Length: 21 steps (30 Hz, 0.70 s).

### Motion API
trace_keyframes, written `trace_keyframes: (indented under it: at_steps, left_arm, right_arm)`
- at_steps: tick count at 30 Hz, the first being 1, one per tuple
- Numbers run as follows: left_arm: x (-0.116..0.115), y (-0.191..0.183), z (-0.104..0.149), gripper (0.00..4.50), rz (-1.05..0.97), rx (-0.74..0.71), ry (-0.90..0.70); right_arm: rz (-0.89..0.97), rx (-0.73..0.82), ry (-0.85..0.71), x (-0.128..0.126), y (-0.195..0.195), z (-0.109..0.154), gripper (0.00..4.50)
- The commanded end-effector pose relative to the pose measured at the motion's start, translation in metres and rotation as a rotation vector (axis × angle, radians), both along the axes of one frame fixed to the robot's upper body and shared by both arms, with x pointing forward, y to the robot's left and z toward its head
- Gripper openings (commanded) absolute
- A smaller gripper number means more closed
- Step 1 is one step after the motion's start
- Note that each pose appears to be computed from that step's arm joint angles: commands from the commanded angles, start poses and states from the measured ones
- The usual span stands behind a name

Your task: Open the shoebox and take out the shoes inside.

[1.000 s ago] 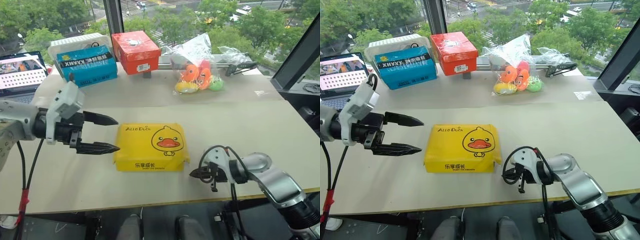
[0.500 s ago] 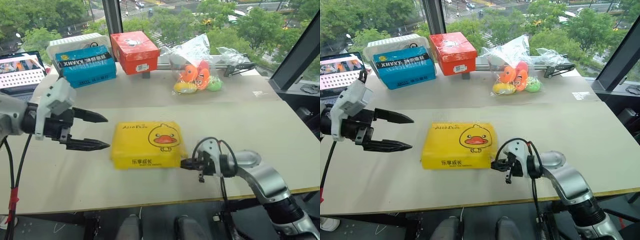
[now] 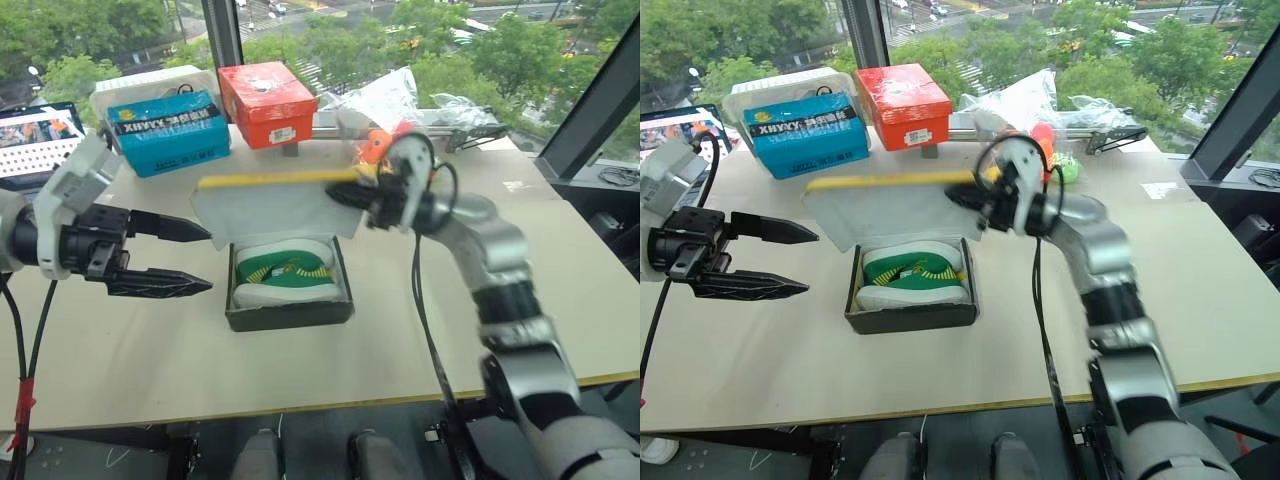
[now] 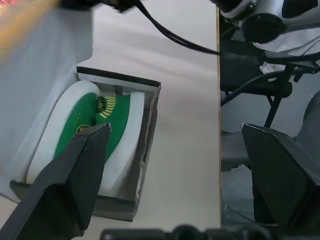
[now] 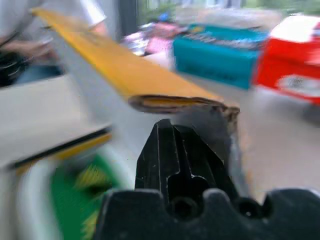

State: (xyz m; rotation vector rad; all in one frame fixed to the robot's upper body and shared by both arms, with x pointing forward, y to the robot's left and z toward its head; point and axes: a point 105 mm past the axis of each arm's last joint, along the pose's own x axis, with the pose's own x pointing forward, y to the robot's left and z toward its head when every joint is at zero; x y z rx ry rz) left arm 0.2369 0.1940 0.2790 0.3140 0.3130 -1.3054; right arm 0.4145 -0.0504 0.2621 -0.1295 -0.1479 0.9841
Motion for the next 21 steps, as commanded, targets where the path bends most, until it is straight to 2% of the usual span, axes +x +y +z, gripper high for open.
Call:
trace_keyframes:
  at_steps: [1,5,8,10,13,15,18,21]
  left_arm:
    - [-0.009,0.004,0.008,4.44,0.025,0.034,-0.032]
    - [-0.013,0.008,0.004,4.44,0.062,0.063,-0.025]
    - [-0.015,0.012,0.000,4.44,0.094,0.078,-0.013]
    - [-0.017,0.014,-0.003,4.44,0.108,0.086,-0.008]
    - [-0.018,0.016,-0.007,4.50,0.122,0.094,-0.002]
    - [-0.015,0.019,-0.012,4.50,0.135,0.118,-0.005]
    - [-0.009,0.023,-0.016,4.50,0.157,0.146,-0.025]
    - [-0.008,0.024,-0.018,4.50,0.160,0.152,-0.030]
  right_arm:
    - [-0.220,-0.045,-0.046,0.037,-0.008,-0.006,0.00]
    - [-0.193,-0.071,-0.075,0.038,-0.001,-0.004,0.00]
    - [-0.062,-0.087,-0.075,0.021,0.007,0.005,0.00]
    - [0.053,-0.146,-0.090,-0.002,0.013,0.009,0.00]
    - [0.262,-0.260,-0.096,-0.047,0.021,0.009,0.80]
    - [0.335,-0.341,-0.102,-0.067,0.031,0.004,1.40]
    - [0.374,-0.409,-0.101,-0.075,0.046,-0.008,2.45]
    - [0.358,-0.468,-0.107,-0.069,0.056,-0.026,3.51]
